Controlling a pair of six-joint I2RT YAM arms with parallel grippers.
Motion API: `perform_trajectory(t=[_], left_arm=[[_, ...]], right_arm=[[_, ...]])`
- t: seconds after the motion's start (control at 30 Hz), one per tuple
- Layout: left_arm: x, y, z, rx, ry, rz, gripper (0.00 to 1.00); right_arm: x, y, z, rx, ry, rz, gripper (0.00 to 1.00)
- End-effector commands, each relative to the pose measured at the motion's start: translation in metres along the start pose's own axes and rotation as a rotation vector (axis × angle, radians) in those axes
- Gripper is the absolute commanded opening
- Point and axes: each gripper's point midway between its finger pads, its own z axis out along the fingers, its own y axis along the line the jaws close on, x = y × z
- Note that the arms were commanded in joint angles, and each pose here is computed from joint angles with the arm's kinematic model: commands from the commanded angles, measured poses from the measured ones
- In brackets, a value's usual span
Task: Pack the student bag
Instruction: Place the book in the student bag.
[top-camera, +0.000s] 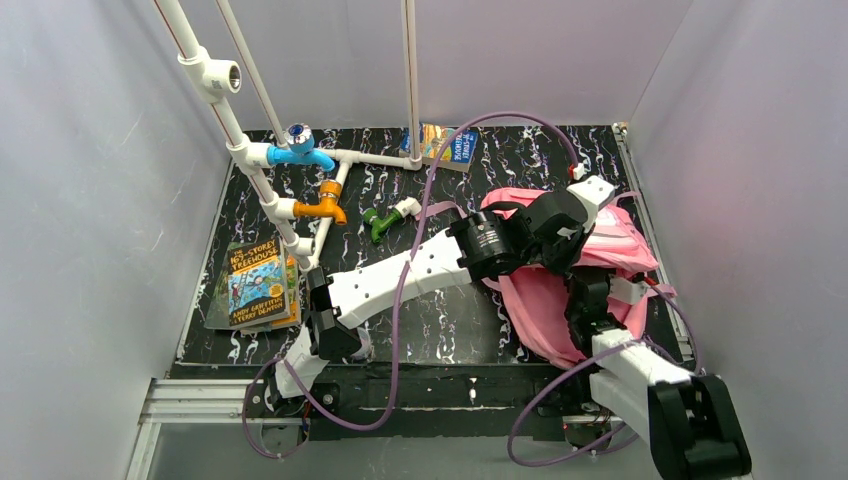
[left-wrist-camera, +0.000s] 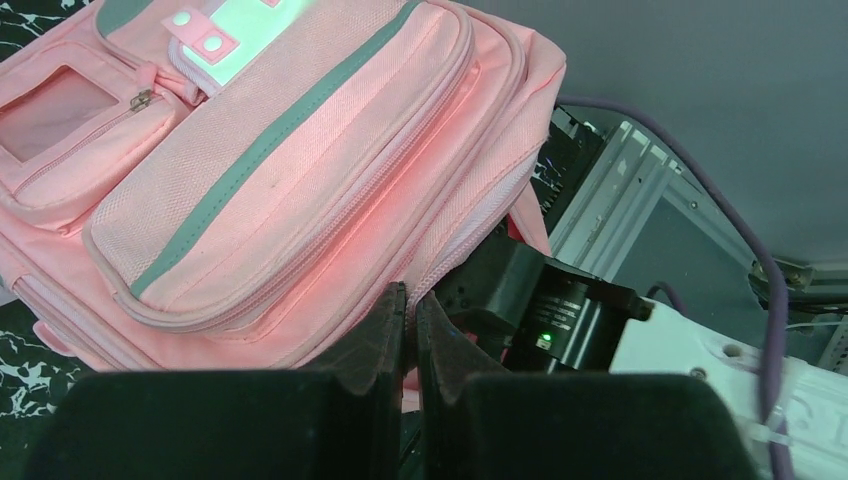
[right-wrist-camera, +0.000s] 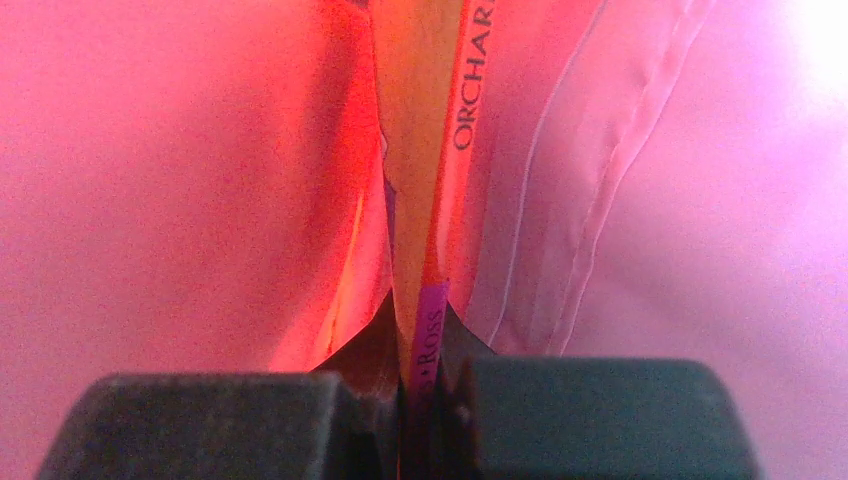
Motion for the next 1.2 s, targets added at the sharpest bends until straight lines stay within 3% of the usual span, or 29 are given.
perform_trajectory(t=[0.0,0.03,0.13,0.23,0.3,0.47,0.5,0.57,0.67,0.77,0.83,0.97,1.0,1.1,1.17], left_arm=[[-0.054,-0.023,-0.038,0.092,-0.151,-0.057,0.00],[-0.053,-0.021,-0.038,0.086,-0.150,-0.054,0.00],[-0.050,-0.016,-0.036,0.062,-0.146,-0.044,0.00],[-0.048,-0.014,-0.035,0.051,-0.144,-0.035,0.00],[-0.048,-0.012,-0.034,0.044,-0.145,-0.031,0.00],[-0.046,-0.013,-0.030,0.052,-0.143,-0.033,0.00],[-0.046,-0.014,-0.030,0.054,-0.144,-0.034,0.00],[-0.046,-0.014,-0.029,0.054,-0.143,-0.035,0.00],[-0.044,-0.013,-0.031,0.051,-0.137,-0.033,0.00],[-0.041,-0.010,-0.033,0.041,-0.129,-0.033,0.00],[-0.038,-0.008,-0.033,0.031,-0.121,-0.030,0.00],[-0.035,0.000,-0.033,-0.002,-0.117,-0.018,0.00],[-0.034,0.001,-0.033,-0.008,-0.117,-0.015,0.00],[-0.032,0.005,-0.031,-0.026,-0.118,-0.002,0.00],[-0.029,0.009,-0.027,-0.039,-0.117,0.004,0.00]], right_arm=[[0.003,0.037,0.014,-0.102,-0.015,0.086,0.01],[0.007,0.033,0.018,-0.092,-0.009,0.076,0.02],[0.020,0.026,0.021,-0.081,0.049,0.036,0.48],[0.033,0.007,0.012,0.001,0.149,-0.073,0.80],[0.034,-0.006,-0.001,0.040,0.193,-0.133,0.88],[0.019,-0.024,-0.021,0.033,0.178,-0.191,0.87],[0.015,-0.025,-0.021,0.024,0.157,-0.186,0.81],[0.007,-0.017,-0.018,-0.010,0.111,-0.187,0.54],[0.003,-0.008,-0.006,0.000,0.067,-0.217,0.35],[0.004,0.000,0.013,-0.006,0.041,-0.238,0.08],[0.008,0.010,0.025,-0.051,0.054,-0.271,0.02],[0.012,0.018,0.041,-0.089,0.103,-0.358,0.09],[0.012,0.016,0.040,-0.074,0.131,-0.377,0.16],[0.006,0.004,0.015,0.048,0.205,-0.433,0.51],[-0.002,-0.017,-0.012,0.173,0.252,-0.462,0.62]])
